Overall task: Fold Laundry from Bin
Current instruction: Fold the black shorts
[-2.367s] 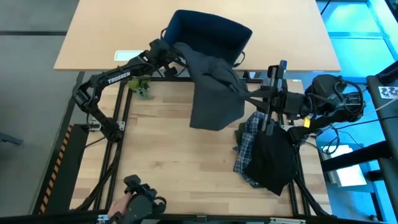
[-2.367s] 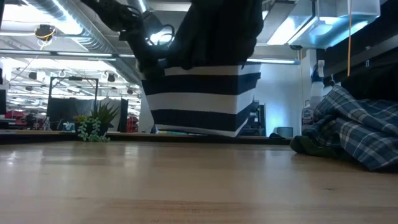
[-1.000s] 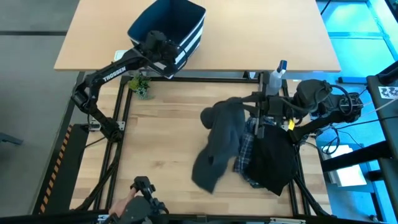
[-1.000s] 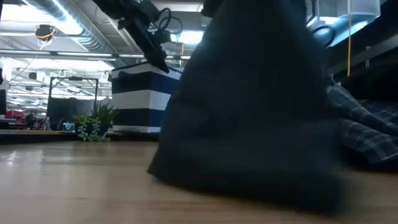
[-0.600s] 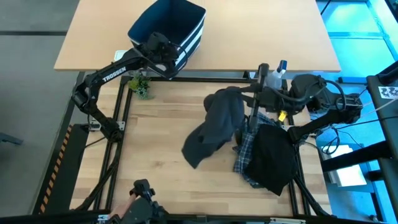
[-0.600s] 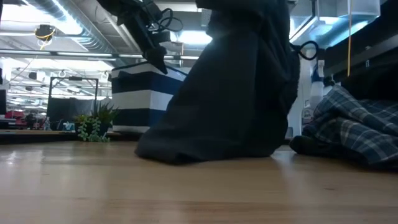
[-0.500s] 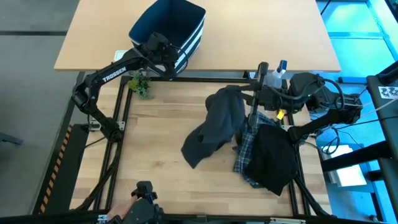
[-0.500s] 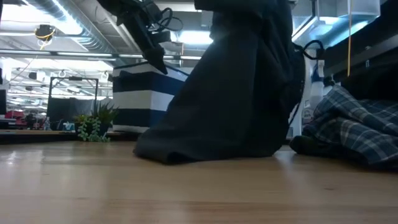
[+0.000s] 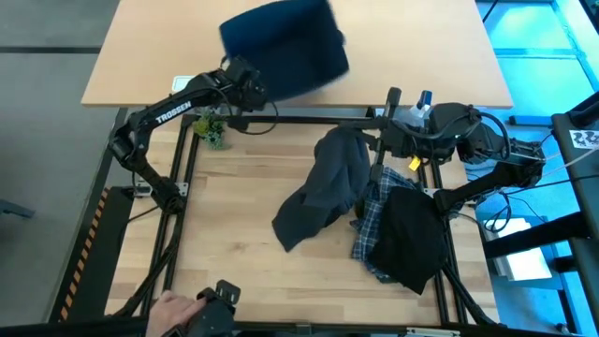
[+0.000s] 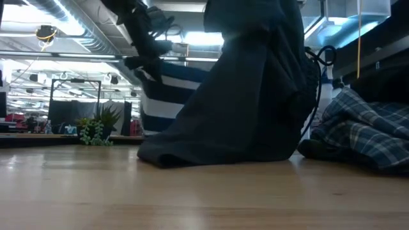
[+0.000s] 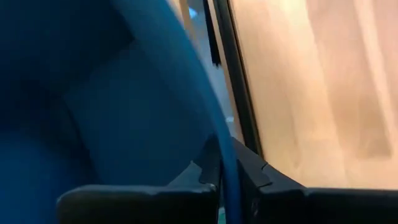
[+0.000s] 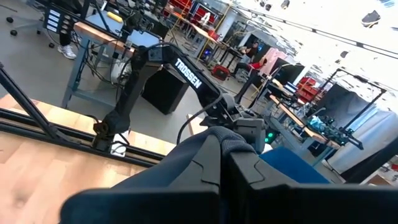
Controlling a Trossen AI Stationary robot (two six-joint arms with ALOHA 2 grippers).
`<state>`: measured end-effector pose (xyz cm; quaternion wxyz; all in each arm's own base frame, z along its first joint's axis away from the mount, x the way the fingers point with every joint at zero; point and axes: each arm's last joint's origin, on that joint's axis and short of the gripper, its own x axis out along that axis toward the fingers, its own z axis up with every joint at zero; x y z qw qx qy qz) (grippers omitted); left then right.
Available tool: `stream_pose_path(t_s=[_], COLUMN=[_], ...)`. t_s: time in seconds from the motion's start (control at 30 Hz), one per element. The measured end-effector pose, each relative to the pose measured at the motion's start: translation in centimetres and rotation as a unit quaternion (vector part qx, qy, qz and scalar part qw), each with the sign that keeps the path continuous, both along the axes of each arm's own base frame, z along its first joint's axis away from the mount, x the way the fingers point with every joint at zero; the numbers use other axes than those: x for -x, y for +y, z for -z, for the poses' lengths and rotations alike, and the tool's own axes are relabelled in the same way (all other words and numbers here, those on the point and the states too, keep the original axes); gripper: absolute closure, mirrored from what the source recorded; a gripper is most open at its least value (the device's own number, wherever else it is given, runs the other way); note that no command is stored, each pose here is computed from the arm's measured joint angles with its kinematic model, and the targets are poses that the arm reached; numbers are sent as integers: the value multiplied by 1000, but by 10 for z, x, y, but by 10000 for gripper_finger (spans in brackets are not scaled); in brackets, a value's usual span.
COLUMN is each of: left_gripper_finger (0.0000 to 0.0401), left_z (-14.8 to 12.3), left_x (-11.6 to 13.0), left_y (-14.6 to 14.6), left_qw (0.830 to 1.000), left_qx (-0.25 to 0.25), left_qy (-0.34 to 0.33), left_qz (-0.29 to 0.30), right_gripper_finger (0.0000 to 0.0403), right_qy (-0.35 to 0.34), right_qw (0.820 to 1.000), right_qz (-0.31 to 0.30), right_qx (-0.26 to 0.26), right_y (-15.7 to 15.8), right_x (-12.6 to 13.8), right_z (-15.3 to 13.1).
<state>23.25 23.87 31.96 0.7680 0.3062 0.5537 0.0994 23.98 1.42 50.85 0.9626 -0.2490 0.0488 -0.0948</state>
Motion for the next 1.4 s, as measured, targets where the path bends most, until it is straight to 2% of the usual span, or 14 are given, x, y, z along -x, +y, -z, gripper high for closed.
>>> stream_pose_path(t_s=[0.2,0.43,0.57,0.8,1.07,1.23,1.4], left_gripper_finger=[396,398,398,392,318,264,224], left_z=[-1,-29,-37,-33,-35,-39,-57], left_x=[3,20,28,31,32,31,37], left_y=[1,-9,-17,-22,-19,-16,-23], left_qw=[999,998,998,998,999,998,994], left_qx=[-28,-55,-35,5,-10,-41,-81], left_qy=[32,-18,-37,-35,-40,-44,-77], left_qz=[10,13,34,56,32,16,15], right_gripper_finger=[403,403,403,403,403,403,403], right_qy=[0,2,3,2,12,16,19], right_qw=[1000,1000,1000,1000,1000,1000,1000], right_qz=[-1,-1,-1,-1,-1,-1,-1], right_qx=[-1,-1,-1,-1,0,1,1], right_y=[0,0,0,0,1,1,2], right_x=[0,0,0,-3,-11,-14,-16], right_z=[0,1,1,2,6,8,9])
